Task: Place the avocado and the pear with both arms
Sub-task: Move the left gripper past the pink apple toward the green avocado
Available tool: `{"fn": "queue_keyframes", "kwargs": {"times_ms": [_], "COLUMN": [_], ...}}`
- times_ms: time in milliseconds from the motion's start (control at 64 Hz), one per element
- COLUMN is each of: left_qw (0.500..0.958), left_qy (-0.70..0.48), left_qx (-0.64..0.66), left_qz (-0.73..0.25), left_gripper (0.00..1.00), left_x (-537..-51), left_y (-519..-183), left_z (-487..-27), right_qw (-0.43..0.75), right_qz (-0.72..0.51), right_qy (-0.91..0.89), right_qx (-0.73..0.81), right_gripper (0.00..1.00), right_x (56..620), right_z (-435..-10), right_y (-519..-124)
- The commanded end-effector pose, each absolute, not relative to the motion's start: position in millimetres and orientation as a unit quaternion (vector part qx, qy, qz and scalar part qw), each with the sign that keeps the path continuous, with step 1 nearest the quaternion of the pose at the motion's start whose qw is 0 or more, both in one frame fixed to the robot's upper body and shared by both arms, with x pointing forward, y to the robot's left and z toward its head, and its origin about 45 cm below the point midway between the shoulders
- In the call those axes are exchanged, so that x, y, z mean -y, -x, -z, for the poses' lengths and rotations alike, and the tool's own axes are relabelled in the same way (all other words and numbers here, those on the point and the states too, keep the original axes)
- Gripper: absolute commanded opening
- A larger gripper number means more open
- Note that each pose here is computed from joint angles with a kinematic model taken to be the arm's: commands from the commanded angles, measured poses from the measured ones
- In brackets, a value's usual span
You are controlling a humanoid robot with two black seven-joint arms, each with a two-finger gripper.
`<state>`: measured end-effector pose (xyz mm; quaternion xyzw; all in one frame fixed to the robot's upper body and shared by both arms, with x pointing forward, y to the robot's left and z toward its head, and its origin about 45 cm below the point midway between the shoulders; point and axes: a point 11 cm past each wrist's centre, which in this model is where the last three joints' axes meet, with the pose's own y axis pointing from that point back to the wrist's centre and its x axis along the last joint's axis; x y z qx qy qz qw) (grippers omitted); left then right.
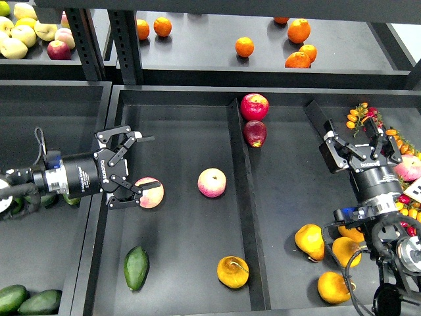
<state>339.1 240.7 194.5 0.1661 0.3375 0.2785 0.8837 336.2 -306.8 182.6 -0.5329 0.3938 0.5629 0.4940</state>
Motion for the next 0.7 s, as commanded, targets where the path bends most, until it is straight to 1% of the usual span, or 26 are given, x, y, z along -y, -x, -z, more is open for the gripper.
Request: {"fn": "queue_keyframes", "kwargs": {"times_ms": [0, 141, 266, 360, 500, 688], "left_qw": [0.893, 0.891, 0.877, 0.864, 0.854, 0.819], "left_qy": [-0.239, -0.318, -0.387, -0.435, -0.474, -0.545], "left_qx": [-0.275, -0.225, -0.197, -0.177, -0.156, -0.144], "left_qz": [-0.264, -0.232, -0.204, -0.181, -0.147, -0.103], "left_gripper": [0.99, 0.99, 0.99, 0.99, 0.99, 0.99], "left_x": [-238.7, -224.0, -219.4, -215.2, -199.3, -198.0], "left_y": [-355.5, -364.4, -360.8, -357.0, -352.0, -335.9], "left_z": [-216.8, -229.4, -226.3, -222.1, -215.2, -189.0], "right_qw": [0.487, 0.48, 0.473, 0.47, 0.464, 0.456], "right_qz": [-0.572, -0.582, -0.59, -0.595, -0.602, -0.608], "right_qy": [0.531, 0.536, 0.539, 0.535, 0.531, 0.533], "right_qx": [-0.391, -0.378, -0.372, -0.372, -0.373, -0.373], "right_gripper": [1.0, 1.0, 1.0, 1.0, 1.0, 1.0], "right_x": [301.7, 291.5, 284.5, 282.1, 279.3, 273.8], "right_z": [-186.6, -210.9, -224.0, -226.5, -225.6, -223.8], "right_y": [-345.5, -370.2, -384.0, -392.9, -398.8, -399.3]}}
